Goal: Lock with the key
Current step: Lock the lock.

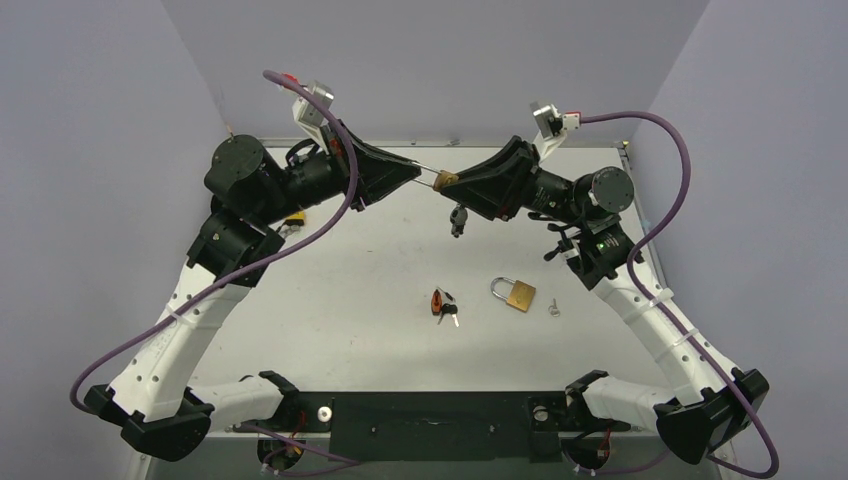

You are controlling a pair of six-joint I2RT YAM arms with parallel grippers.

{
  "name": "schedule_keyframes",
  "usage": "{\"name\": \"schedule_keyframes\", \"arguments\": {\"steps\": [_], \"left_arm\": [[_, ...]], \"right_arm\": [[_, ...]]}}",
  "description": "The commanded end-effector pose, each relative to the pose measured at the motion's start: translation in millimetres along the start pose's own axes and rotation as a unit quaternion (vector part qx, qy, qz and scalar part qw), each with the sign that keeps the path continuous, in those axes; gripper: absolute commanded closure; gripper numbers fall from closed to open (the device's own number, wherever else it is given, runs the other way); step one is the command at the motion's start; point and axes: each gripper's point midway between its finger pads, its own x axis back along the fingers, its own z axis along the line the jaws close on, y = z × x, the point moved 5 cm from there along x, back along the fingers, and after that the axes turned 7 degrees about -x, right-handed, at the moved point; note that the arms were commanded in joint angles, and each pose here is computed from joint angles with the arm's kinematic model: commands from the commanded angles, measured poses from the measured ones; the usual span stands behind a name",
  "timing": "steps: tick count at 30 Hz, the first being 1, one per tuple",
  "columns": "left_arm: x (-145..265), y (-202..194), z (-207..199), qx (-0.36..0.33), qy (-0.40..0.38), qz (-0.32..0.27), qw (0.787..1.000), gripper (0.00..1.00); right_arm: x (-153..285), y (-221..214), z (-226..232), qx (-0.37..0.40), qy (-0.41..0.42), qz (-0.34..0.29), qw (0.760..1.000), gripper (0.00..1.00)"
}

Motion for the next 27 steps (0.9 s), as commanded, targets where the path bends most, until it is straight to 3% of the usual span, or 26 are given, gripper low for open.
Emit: {"name": "schedule_keyframes", "arguments": {"steps": [1, 13, 27], "left_arm": [[2, 7, -6, -0.028, -0.009, -0.012, 0.999, 1.00], [-5, -7, -6, -0.001, -0.017, 0.001, 1.000, 1.00], [-11, -48, -1, 0.021, -0.005, 0.045, 0.999, 1.00]], "right_arm": [[-1, 11, 30, 0.032, 0.040, -0.006, 0.999, 1.00], [-15, 6, 20, 0.067, -0.017, 0.004, 0.998, 1.00], [-20, 30, 40, 0.091, 0.008, -0.028, 0.995, 1.00]]}}
